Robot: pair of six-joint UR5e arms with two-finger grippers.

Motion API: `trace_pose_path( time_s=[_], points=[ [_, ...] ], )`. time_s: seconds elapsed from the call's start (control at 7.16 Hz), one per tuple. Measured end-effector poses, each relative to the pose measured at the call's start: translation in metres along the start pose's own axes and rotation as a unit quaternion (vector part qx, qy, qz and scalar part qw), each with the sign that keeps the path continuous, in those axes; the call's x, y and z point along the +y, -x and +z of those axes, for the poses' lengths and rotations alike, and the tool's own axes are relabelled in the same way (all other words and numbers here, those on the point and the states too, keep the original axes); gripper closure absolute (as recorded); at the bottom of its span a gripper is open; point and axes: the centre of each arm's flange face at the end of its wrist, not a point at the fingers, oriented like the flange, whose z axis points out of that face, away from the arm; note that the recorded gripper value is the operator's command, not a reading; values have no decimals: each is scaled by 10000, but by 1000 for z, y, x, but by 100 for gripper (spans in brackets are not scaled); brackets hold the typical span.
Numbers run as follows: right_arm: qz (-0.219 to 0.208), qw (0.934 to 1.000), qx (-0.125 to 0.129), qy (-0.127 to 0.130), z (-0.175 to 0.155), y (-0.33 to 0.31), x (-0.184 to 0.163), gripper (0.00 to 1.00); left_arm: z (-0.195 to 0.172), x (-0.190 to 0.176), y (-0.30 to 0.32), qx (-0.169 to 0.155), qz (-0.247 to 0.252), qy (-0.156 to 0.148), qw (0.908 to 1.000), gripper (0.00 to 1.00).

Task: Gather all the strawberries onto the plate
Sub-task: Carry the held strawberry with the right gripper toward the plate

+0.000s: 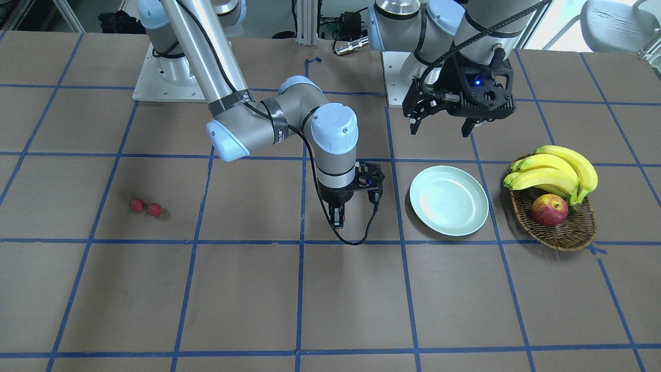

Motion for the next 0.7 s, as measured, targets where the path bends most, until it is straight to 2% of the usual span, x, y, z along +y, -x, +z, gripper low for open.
trace_pose_path(
  time_s=[0.14, 0.28, 0.42, 0.7],
  points=[
    [3, 10000, -68, -3, 5, 3, 0, 94, 0, 0, 0, -2, -2, 5, 10000, 0],
    [4, 9999, -104, -5, 8, 5, 1, 59, 1, 0, 0, -3, -2, 11, 10000, 0],
    [6, 9999, -117, -1, 10, 6, 1, 43, 2, 1, 0, -1, 3, 15, 10000, 0],
    [90, 9999, -134, 18, 12, 7, 2, 26, 2, 1, -1, 0, 7, 19, 10000, 0]
  ],
)
